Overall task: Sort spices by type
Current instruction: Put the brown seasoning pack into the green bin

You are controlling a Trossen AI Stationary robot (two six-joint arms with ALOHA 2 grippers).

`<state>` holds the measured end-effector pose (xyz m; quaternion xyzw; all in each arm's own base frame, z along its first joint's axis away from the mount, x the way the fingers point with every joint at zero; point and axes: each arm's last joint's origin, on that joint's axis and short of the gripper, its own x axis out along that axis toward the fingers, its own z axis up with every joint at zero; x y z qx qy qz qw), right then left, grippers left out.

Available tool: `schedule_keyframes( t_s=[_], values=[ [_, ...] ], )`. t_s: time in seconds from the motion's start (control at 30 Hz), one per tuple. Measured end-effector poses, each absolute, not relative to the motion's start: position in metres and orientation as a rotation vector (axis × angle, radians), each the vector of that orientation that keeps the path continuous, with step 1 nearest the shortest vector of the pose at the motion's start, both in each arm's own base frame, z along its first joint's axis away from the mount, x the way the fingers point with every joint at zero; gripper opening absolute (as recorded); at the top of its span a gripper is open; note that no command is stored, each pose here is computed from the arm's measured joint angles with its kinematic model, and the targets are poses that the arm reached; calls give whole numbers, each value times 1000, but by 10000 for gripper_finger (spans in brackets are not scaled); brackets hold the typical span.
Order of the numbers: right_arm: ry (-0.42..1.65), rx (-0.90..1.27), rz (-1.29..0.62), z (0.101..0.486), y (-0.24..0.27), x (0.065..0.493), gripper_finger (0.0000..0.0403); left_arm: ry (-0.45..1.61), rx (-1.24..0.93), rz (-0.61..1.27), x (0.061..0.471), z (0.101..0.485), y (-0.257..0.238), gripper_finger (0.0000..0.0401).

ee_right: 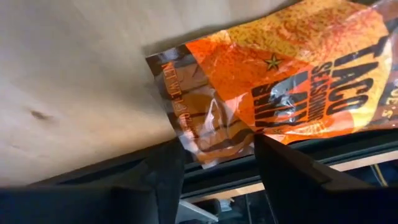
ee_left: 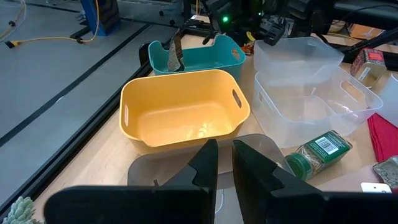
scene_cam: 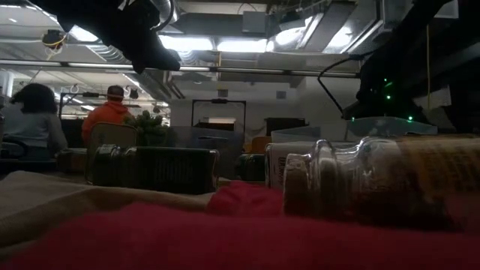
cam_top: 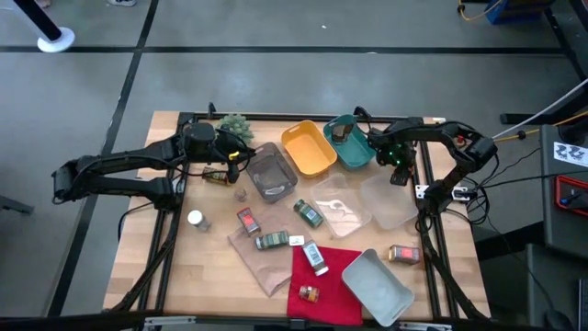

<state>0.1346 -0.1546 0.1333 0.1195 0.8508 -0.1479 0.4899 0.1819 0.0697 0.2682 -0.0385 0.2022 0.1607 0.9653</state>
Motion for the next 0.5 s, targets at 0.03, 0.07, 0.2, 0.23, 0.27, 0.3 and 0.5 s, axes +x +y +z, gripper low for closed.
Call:
schedule_keyframes(
  t_s=[0.03, 0.07, 0.2, 0.23, 0.27, 0.3, 0.5],
  values=[
    [2067, 290, -360, 133, -155, 134, 193, 408, -78, 325, 182, 268, 70, 33],
    [2066, 290, -361, 133, -155, 134, 193, 409, -78, 325, 182, 268, 70, 33],
    [2066, 290, -362, 133, -155, 134, 191, 409, -78, 325, 182, 268, 70, 33],
    [2066, 290, -362, 133, -155, 134, 188, 409, -78, 325, 182, 268, 70, 33],
    [2066, 290, -362, 133, -155, 134, 182, 409, -78, 325, 182, 268, 70, 33],
    [2066, 289, -363, 133, -155, 134, 175, 409, -78, 325, 182, 268, 70, 33],
    [2068, 285, -368, 133, -155, 134, 99, 409, -78, 325, 182, 268, 70, 33]
  ],
)
